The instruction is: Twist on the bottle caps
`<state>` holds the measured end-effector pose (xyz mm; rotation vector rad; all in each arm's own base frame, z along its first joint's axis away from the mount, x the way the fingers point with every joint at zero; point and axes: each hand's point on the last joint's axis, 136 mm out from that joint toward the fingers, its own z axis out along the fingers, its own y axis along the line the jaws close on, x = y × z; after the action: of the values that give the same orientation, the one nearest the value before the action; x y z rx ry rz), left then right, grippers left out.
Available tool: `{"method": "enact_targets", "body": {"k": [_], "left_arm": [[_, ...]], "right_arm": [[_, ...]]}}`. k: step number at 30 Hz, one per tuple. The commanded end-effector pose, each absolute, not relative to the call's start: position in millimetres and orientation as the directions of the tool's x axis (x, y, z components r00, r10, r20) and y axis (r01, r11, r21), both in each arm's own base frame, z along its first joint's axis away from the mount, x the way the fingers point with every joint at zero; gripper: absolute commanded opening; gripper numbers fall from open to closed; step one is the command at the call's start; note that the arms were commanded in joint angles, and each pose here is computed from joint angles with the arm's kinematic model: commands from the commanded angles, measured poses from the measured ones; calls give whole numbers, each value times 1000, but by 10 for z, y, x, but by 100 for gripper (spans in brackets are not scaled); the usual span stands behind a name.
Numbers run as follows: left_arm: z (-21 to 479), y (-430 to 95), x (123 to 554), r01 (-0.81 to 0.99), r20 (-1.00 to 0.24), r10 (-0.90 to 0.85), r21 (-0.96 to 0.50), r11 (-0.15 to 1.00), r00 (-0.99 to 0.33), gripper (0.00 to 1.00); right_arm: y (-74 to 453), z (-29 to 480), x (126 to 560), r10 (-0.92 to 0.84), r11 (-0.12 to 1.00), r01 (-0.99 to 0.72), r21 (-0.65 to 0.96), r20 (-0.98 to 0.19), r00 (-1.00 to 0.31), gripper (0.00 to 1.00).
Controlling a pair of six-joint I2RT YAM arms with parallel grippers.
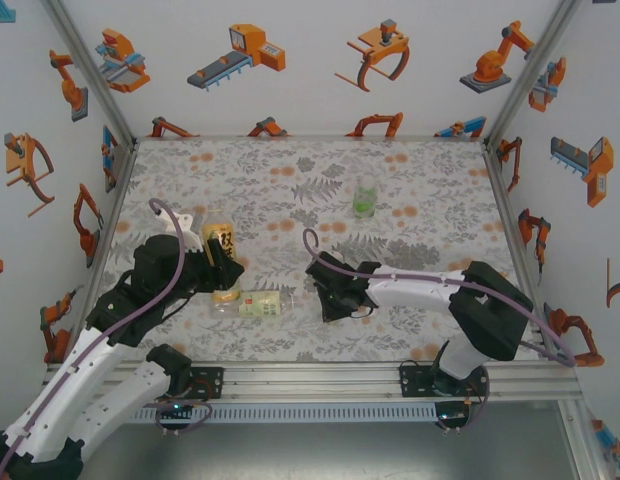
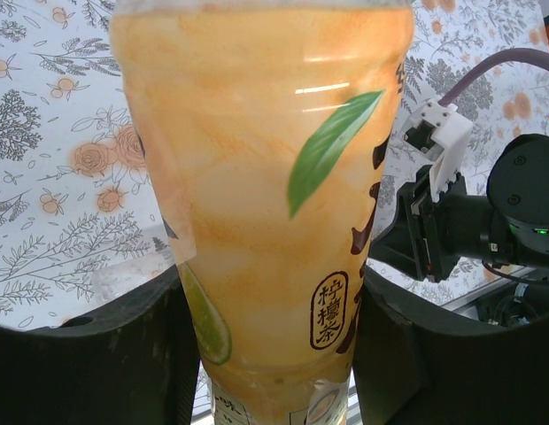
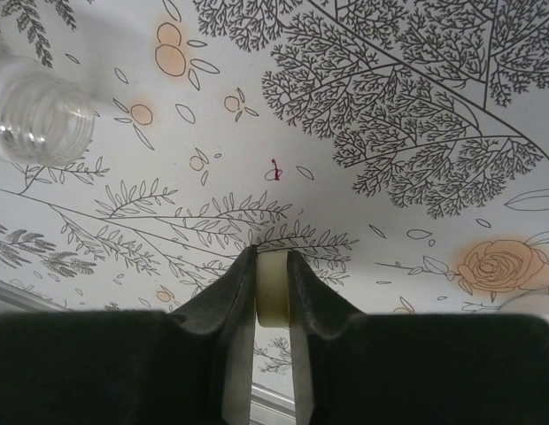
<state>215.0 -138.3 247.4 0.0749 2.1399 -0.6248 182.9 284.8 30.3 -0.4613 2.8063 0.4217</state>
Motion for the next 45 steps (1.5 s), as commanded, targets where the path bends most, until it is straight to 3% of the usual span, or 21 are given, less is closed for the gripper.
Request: {"method": "enact_targets", "body": {"k": [1,8,14,19,25,34,45], "left_arm": [[2509,-1378,2156,273,-777,-186,-419,866,-602,0],[2528,-1382,2153,271,-775,-196,-428,862,-601,0],[2547,-1382,2154,267,-772,-202,-433,861,-602,0],[2558,-1377,2160,262,-771,-199,-429,864,-605,0],[2438,-1283,2172,211,-759,-180,-386,898,-626,0],[2407,-1365,2172,254,-763,-159,-393,884,-627,0],[2407,-1429,2242,263,-765,-160,-398,879,-624,0]], "right_arm": [[2852,300,1885,-205,903,-299,309,-300,-931,15],[2926,385,2221,-39,822,-209,531,-312,-949,15],[2637,292,2420,137,765,-70,640,-267,-954,21],[2182,164,2351,191,833,16,553,-261,-946,33],[1966,345,2321,136,896,-18,443,-314,-940,41],[2051,780,2428,65,907,-111,406,-396,-916,43],[2197,916,2447,-81,960,-185,208,-429,-900,42]]}}
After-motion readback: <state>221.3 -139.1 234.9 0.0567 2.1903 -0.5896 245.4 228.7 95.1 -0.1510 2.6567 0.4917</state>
